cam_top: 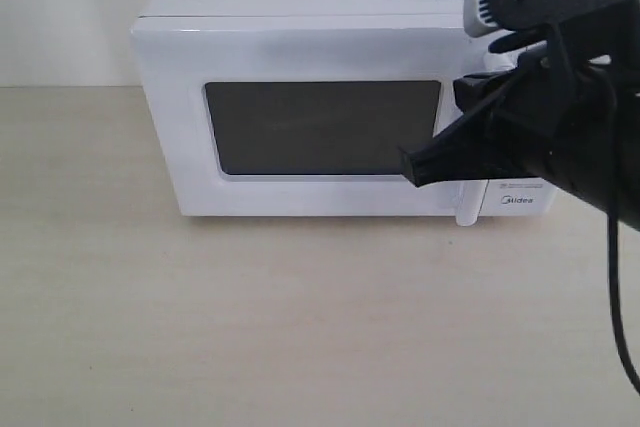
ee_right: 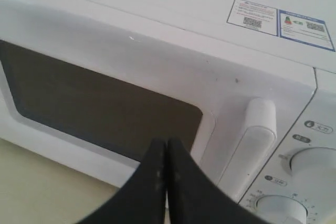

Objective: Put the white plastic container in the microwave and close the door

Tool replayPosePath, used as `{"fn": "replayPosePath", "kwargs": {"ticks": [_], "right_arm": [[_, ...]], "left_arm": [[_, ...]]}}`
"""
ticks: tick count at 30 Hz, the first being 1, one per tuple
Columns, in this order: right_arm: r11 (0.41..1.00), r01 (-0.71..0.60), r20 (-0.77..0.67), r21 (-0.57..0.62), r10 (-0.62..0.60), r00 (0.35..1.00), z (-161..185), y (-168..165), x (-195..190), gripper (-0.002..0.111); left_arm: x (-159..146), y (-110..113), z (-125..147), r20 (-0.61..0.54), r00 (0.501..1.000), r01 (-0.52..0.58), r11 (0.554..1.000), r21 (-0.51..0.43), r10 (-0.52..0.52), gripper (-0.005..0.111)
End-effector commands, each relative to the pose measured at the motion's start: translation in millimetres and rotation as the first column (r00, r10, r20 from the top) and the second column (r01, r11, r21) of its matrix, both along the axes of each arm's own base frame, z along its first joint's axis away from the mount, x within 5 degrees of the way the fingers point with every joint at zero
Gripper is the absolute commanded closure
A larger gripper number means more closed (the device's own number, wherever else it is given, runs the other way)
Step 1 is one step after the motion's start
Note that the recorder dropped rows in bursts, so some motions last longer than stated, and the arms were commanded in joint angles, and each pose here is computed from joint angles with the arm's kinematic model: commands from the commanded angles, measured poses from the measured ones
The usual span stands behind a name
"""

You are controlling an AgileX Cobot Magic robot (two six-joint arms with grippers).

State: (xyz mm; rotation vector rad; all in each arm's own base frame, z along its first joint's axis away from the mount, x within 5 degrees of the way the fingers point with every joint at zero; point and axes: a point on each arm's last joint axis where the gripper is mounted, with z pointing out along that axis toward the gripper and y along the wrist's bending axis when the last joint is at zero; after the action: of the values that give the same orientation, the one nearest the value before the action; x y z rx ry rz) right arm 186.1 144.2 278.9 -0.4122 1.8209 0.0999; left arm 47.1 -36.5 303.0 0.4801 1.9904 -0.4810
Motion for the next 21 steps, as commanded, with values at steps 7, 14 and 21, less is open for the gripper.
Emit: {"fn": "replayPosePath", "kwargs": {"ticks": [7, 14, 21], "right_arm": [[0.997, 0.018, 0.0, 0.07, -0.018, 1.0, 4.9, -12.6, -16.1, 0.109], [0.997, 0.021, 0.002, 0.07, -0.021, 1.0, 5.0, -12.9, -16.0, 0.109], [0.998, 0.02, 0.003, 0.065, -0.02, 1.0, 5.0, -12.9, -16.0, 0.109]], "left_arm": [[0.1, 0.5, 0.2, 0.02, 1.0, 0.0, 1.0, 0.003, 0.0, 0.102], [0.1, 0.5, 0.4, 0.021, 1.0, 0.0, 1.0, 0.002, 0.0, 0.102], [0.1, 0.5, 0.4, 0.021, 1.0, 0.0, 1.0, 0.002, 0.0, 0.102]]}}
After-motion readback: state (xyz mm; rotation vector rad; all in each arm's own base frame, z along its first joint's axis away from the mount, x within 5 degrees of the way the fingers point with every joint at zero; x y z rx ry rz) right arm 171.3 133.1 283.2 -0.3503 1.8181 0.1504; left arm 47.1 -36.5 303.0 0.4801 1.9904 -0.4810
